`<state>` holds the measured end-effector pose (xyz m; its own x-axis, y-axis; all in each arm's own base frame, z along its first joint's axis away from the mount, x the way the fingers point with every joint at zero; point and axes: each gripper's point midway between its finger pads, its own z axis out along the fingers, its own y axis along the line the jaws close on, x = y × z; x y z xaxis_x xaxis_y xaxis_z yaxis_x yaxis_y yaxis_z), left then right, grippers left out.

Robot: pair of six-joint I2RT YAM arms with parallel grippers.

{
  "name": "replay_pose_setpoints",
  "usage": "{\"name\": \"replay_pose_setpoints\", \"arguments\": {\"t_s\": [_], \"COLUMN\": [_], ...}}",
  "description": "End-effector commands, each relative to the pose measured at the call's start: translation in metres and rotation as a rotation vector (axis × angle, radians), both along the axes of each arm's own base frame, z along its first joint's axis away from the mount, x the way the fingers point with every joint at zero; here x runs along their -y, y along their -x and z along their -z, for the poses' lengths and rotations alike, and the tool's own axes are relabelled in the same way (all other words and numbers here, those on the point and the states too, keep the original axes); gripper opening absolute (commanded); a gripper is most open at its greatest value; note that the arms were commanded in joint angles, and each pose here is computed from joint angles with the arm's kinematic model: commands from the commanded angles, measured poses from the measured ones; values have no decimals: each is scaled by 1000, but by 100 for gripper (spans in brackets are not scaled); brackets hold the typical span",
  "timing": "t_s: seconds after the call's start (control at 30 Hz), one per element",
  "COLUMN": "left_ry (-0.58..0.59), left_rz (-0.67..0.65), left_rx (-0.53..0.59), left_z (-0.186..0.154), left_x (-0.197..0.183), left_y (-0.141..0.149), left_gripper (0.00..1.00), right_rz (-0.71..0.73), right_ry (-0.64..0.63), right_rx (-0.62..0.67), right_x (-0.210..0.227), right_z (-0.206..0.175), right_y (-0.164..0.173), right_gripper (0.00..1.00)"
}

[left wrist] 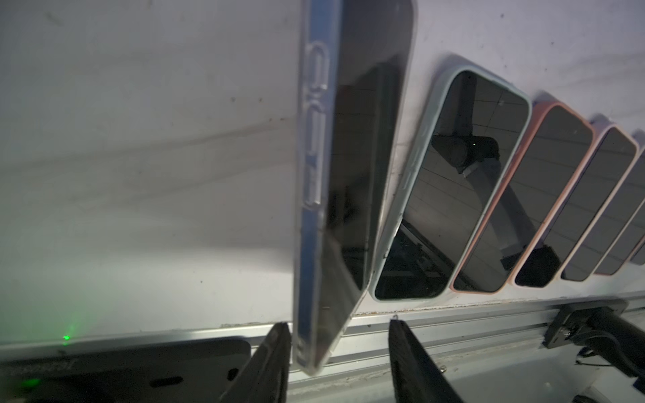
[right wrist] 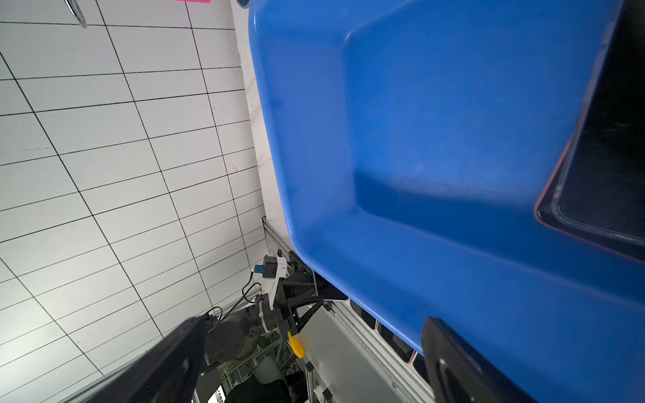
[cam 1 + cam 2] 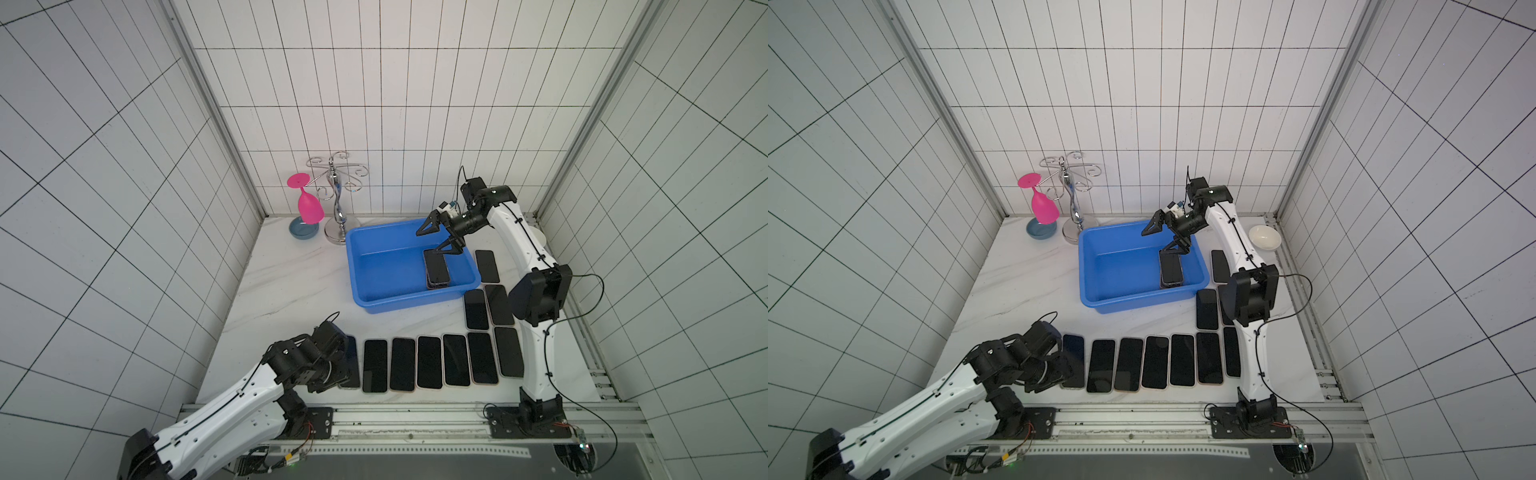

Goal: Take the phone out of the storage box
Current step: Place the phone at the center of the board.

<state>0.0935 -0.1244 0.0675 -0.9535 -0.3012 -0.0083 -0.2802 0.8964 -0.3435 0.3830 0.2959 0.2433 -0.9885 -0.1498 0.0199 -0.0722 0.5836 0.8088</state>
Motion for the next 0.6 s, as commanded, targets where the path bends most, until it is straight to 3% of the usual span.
{"name": "replay_pose_setpoints", "arguments": {"t_s": [0.0, 0.2, 0.33, 0.4, 0.47, 0.57], "left_ry": [-32, -132, -314, -335, -318, -288], "left_rz": [-27, -48, -173, -244, -310, -389], "left_rx": [7, -6, 63, 40, -13, -86], "left_z": [-2, -16, -50, -47, -34, -5], "left_x": [-5, -10, -38, -49, -56, -64], "left_y": [-3, -16, -47, -60, -68, -70], "left_gripper": [56, 62, 61, 58, 45, 9], "right_rz": [-22, -25, -24, -26, -26, -27], "right_ry": [4, 5, 7, 6, 7, 10], "right_rx": [-31, -30, -30, -30, -31, -31], "right_x": [-3, -5, -5, -5, -5, -4], "right_z": [9, 9, 10, 9, 9, 9], "right_y": [5, 6, 6, 6, 7, 8], "right_gripper": [99, 99, 99, 99, 99, 99]}}
